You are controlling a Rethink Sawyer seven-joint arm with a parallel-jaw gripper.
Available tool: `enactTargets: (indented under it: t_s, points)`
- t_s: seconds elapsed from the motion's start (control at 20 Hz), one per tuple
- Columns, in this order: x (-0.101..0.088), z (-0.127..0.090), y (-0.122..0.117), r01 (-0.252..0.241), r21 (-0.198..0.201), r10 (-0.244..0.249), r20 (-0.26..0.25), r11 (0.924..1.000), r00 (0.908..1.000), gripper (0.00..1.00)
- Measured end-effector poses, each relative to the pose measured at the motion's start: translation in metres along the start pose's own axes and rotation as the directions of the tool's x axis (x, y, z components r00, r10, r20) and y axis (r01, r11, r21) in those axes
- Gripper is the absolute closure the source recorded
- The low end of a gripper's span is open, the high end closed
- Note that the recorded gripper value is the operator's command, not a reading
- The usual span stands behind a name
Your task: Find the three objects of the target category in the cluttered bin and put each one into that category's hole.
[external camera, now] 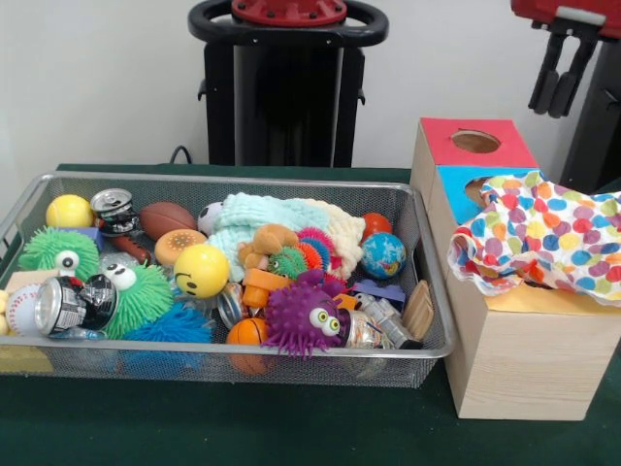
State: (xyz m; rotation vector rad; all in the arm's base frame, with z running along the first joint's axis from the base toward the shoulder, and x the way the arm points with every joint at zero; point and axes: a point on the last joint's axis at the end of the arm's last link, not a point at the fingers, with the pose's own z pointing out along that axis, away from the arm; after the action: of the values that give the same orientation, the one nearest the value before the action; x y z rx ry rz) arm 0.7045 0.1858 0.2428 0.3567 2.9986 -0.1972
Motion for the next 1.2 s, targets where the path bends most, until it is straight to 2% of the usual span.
enactTargets:
  t_s: [0.25, 0.55, 1.05, 1.15, 1.2]
  points:
    - [0.014, 0.014, 0.013, 0.046, 0.033, -0.046, -0.012, 0.9984, 0.9989, 1.0]
    - [0.03, 0.04, 0.026, 0.097, 0.072, -0.095, -0.04, 0.9927, 0.9947, 1.0]
    - [0.036, 0.101, 0.012, 0.097, 0.11, -0.087, -0.098, 0.9891, 0.9914, 1.0]
    - [0.034, 0.12, 0.006, 0.094, 0.12, -0.082, -0.103, 0.9883, 0.9913, 1.0]
    - [0.033, 0.137, 0.002, 0.095, 0.129, -0.082, -0.106, 0.9872, 0.9911, 1.0]
